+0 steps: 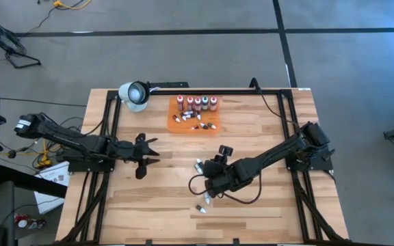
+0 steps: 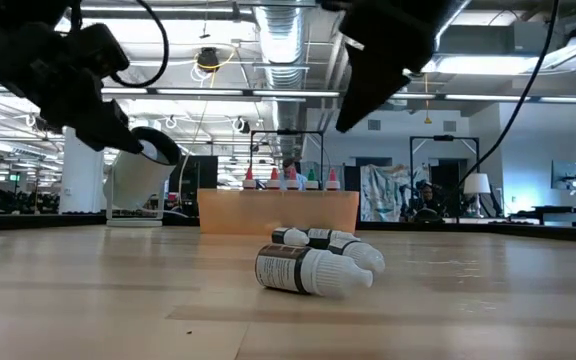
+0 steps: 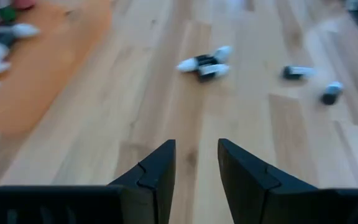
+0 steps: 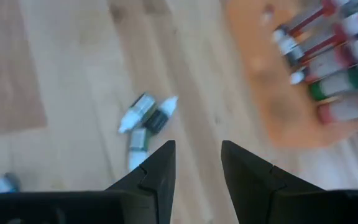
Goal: Pick & Place food coloring
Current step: Put the small green food coloring bottle into the orange bin
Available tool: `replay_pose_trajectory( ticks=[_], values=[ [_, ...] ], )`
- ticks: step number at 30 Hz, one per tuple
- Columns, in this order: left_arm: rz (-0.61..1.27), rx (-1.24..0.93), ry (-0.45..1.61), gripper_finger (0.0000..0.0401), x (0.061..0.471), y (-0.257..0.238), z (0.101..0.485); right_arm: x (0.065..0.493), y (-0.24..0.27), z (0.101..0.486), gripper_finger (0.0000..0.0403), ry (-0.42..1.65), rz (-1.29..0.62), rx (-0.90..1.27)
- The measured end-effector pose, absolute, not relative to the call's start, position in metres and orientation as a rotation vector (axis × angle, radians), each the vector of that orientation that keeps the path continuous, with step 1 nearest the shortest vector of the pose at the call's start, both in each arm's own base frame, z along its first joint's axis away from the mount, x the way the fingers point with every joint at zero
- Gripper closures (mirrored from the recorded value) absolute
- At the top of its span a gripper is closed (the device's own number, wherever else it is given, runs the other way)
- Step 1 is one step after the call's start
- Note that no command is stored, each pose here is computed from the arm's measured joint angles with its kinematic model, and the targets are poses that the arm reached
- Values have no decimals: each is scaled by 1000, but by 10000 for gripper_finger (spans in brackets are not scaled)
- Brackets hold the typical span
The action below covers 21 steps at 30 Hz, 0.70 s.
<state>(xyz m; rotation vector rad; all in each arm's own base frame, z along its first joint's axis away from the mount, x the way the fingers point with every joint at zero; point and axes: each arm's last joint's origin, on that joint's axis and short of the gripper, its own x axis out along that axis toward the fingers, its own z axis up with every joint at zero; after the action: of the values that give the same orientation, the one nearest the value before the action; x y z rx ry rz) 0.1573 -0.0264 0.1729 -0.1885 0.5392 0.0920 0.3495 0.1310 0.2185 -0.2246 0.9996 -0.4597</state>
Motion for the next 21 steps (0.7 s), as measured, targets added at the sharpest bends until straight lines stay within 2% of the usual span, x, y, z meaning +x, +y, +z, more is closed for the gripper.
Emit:
replay_pose_trajectory(
  ticks=[6,13,16,21],
  values=[
    [52,-168,491,288,165,-29,175,355,136,213,280,1052,-315,-134],
    [52,-167,492,288,167,-29,174,372,139,187,280,1082,-211,-175],
    [51,-167,490,288,167,-29,174,376,129,168,280,1158,-236,-204],
    [52,-165,499,288,166,-29,173,381,117,167,276,1156,-263,-160]
  ],
)
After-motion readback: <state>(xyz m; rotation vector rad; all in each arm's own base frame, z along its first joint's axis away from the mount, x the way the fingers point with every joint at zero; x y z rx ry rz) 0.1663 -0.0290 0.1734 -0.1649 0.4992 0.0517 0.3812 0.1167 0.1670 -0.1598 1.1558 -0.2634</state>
